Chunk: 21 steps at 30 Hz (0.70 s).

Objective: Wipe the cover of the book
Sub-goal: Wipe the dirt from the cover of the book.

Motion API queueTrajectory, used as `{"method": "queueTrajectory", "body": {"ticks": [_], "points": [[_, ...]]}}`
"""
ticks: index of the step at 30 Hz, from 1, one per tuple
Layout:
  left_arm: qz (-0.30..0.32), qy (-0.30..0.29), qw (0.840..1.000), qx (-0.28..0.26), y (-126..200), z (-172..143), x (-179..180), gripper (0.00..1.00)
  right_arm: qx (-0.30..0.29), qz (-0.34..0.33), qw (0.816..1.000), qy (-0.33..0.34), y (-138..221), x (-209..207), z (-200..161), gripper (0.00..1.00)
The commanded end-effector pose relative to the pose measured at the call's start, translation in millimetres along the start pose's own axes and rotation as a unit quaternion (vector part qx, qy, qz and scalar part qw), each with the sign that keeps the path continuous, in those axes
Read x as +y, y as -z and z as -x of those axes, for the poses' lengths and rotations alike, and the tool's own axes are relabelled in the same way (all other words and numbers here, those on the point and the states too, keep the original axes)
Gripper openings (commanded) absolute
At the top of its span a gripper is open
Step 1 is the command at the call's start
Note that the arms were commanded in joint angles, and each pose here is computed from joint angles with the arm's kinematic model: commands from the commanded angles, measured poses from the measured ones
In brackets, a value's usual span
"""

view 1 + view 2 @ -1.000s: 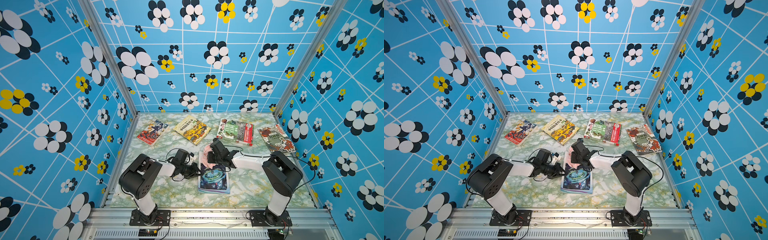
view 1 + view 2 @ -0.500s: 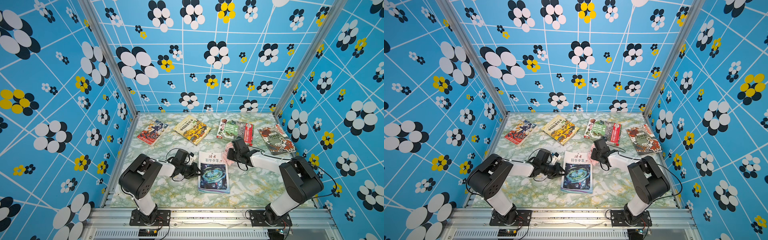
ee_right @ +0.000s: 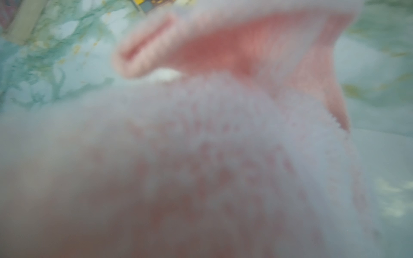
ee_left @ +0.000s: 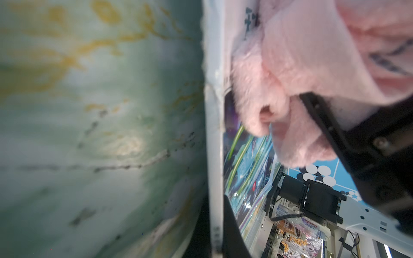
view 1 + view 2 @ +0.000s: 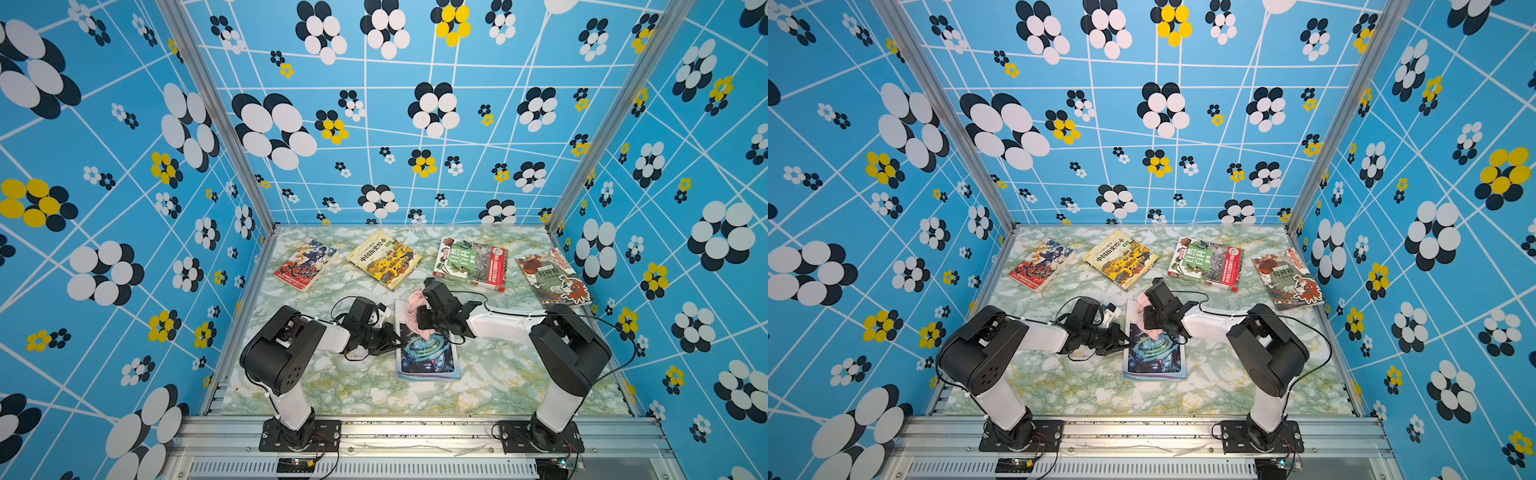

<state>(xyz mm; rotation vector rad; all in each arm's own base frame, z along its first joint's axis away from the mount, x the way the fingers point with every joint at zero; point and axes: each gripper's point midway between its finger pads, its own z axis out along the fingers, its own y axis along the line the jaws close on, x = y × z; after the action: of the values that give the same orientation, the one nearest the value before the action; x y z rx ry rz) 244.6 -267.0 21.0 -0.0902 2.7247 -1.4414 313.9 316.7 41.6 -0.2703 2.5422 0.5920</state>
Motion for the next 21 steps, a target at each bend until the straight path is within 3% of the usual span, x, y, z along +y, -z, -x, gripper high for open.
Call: {"method": "queueTrajectory", "body": {"ticks": [1,3,5,9,12,14,17,21], "points": [[-0.005,-0.013,0.999,-0.029,0,19,-6,0.0,0.062,0.101,0.993,-0.026,-9,44,-33,0.0],[-0.004,-0.014,0.999,-0.028,0,19,-7,0.0,0.067,0.125,0.989,-0.031,-5,51,-37,0.0],[-0.004,-0.014,0.999,-0.028,1,20,-6,0.0,0.073,0.103,0.992,-0.028,0,34,-46,0.0],[-0.002,-0.015,0.999,-0.029,1,19,-5,0.0,0.097,0.001,0.993,-0.067,14,-48,-66,0.0],[-0.003,-0.014,0.999,-0.029,1,19,-5,0.0,0.107,-0.082,0.982,-0.132,28,-118,-76,0.0],[-0.003,-0.013,0.999,-0.029,1,18,-4,0.0,0.102,-0.131,0.977,-0.132,37,-141,-76,0.0],[-0.003,-0.012,0.999,-0.029,1,18,-4,0.0,0.092,-0.117,0.982,-0.117,32,-124,-67,0.0],[-0.002,-0.011,1.0,-0.029,1,19,-4,0.0,0.095,-0.027,0.993,-0.06,1,-34,-63,0.0]]}}
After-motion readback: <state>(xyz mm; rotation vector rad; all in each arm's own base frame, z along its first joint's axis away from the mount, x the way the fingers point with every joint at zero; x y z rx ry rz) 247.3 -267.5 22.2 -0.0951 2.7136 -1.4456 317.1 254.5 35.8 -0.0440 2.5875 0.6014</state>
